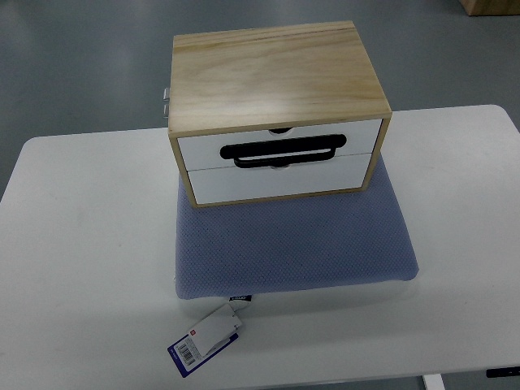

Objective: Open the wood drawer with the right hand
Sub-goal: 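Raise the right hand from rest toward the wooden cabinet, then lower the right hand onto the upper drawer's black bar handle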

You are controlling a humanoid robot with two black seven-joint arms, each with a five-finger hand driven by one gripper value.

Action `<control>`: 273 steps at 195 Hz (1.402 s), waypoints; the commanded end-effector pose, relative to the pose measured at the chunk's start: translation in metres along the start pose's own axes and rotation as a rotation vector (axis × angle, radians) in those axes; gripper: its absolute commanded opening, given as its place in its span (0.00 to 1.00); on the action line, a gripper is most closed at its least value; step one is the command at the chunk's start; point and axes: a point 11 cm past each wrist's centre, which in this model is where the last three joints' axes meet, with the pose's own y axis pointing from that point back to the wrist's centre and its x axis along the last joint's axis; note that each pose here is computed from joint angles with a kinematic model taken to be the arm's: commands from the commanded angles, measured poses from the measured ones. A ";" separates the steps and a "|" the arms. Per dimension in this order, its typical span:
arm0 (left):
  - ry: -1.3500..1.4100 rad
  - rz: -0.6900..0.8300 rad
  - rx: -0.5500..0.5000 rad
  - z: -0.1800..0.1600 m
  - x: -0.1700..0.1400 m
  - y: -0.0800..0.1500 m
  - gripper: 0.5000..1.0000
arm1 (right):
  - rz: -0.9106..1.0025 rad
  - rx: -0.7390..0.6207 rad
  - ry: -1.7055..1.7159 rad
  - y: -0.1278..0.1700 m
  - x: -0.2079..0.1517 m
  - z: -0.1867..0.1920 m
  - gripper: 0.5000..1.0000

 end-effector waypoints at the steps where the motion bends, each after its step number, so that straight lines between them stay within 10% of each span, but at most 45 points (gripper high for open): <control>1: 0.000 0.000 0.001 0.000 0.000 0.000 1.00 | -0.130 -0.113 0.168 0.004 -0.026 -0.032 0.89; 132: 0.003 0.000 0.000 0.000 0.000 0.000 1.00 | -0.511 -0.328 0.124 0.001 -0.141 -0.033 0.89; 273: 0.004 0.005 0.000 0.000 0.002 0.000 1.00 | -0.445 -0.428 0.225 -0.021 -0.153 0.009 0.89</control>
